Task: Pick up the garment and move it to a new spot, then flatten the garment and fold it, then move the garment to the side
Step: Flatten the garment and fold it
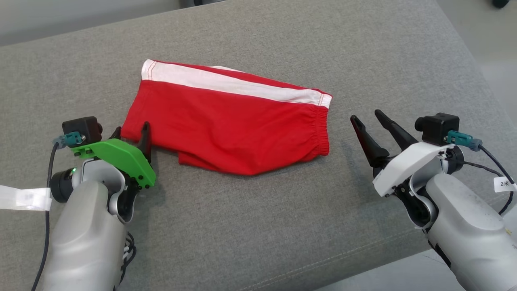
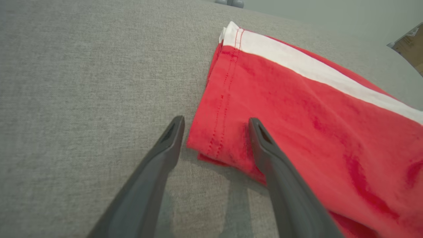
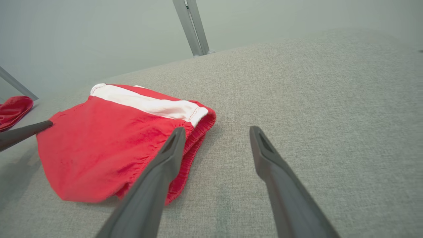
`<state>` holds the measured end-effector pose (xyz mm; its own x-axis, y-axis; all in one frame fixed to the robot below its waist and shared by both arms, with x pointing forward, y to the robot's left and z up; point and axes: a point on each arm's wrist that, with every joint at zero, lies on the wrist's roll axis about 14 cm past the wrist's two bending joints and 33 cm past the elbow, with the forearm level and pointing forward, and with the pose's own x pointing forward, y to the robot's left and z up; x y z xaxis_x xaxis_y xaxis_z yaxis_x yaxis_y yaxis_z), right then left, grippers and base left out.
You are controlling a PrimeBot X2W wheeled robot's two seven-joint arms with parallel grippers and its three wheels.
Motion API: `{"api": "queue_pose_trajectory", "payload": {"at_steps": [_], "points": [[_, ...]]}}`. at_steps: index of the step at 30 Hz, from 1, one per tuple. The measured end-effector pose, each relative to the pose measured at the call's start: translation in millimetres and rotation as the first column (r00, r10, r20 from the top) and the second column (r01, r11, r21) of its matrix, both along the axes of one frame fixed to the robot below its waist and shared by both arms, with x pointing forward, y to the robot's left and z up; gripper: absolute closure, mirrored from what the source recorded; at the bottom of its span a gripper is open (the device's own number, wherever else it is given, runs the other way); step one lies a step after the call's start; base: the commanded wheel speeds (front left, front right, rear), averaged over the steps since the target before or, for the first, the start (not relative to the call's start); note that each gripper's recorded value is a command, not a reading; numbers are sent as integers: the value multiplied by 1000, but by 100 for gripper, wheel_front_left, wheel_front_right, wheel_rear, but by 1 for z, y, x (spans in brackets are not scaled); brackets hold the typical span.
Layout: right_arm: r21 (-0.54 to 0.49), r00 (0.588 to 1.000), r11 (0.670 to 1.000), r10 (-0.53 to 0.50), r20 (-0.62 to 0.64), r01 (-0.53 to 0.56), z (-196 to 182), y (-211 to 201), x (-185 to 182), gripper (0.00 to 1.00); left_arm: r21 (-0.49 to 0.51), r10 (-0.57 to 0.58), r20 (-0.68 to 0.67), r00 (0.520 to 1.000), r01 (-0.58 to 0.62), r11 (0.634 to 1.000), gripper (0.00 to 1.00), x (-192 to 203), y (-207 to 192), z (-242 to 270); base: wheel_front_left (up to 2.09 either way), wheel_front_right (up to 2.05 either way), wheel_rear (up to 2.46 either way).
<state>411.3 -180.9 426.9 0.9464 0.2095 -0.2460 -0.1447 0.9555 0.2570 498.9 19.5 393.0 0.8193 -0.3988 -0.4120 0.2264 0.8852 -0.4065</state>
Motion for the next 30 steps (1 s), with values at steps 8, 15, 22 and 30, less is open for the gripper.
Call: {"api": "queue_pose_trajectory", "payload": {"at_steps": [8, 15, 22, 30], "points": [[-1, 1000, 1000, -18, 19, 18, 7, -7, -3, 0, -2, -29, -59, 998, 29, 1000, 5, -6, -12, -14, 0, 0, 0], [-5, 999, 999, -44, 11, 44, 3, -16, -6, 0, -10, -32, -71, 997, 31, 999, 100, -4, -17, -22, 0, 0, 0], [-3, 998, 998, -65, -1, 65, -2, -21, -12, 0, -36, -8, -10, 1000, 8, 999, 100, -2, -13, -11, 0, 0, 0], [55, 996, 994, -90, -12, 91, -6, -8, -9, 0, -85, 81, 32, 996, -78, 993, 100, -16, 9, -8, 0, 0, 0]]}}
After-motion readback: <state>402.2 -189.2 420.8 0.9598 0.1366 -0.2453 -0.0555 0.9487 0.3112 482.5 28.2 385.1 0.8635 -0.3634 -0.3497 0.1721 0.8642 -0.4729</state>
